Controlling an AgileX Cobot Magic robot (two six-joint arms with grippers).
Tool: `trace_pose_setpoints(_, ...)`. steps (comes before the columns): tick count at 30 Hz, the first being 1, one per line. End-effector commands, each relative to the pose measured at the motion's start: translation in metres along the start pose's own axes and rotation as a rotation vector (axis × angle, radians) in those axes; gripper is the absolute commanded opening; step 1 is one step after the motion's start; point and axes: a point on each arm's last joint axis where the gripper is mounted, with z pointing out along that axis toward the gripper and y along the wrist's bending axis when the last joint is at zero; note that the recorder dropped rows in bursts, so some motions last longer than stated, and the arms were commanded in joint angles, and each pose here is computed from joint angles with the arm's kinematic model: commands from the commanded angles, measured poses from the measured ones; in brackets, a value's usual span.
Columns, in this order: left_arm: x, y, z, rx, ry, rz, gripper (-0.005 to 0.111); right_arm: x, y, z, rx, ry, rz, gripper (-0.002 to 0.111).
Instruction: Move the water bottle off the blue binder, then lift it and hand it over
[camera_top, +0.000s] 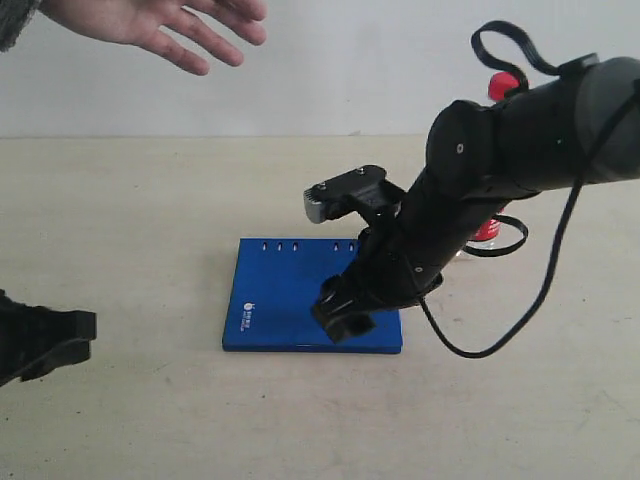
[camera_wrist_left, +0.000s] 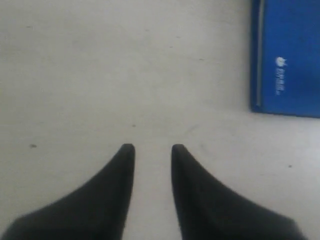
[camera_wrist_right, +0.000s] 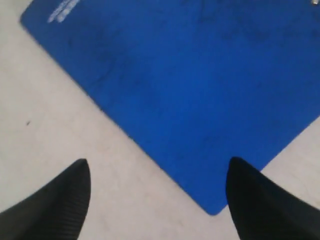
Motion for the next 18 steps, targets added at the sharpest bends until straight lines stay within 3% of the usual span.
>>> trace_pose_setpoints(1, -0.016, -0.014, 0.006, 0.113, 0.034, -0.027, 0.054, -0.012, -0.007, 0.004, 0.038, -0.128, 0.303, 0.066)
trace_pose_setpoints(4, -0.024, -0.016, 0.009, 0.12, 0.024, -0.046, 0.065, -0.015, -0.014, 0.002, 0.042, -0.182, 0.464, 0.066)
trace_pose_setpoints(9, -0.026, -0.017, 0.013, 0.132, 0.037, -0.047, 0.066, -0.01, -0.038, -0.002, 0.044, -0.158, 0.608, 0.066)
trace_pose_setpoints(14, -0.027, -0.021, 0.022, 0.203, 0.017, -0.039, 0.066, 0.004, -0.06, -0.007, 0.027, -0.054, 0.598, 0.066)
trace_pose_setpoints(17, -0.032, -0.021, 0.026, 0.214, -0.034, -0.096, 0.066, 0.004, -0.06, -0.008, -0.027, -0.042, 0.494, 0.066)
trace_pose_setpoints(18, -0.031, -0.022, 0.03, 0.234, -0.031, -0.016, 0.066, 0.003, -0.06, -0.006, -0.038, -0.054, 0.485, 0.066)
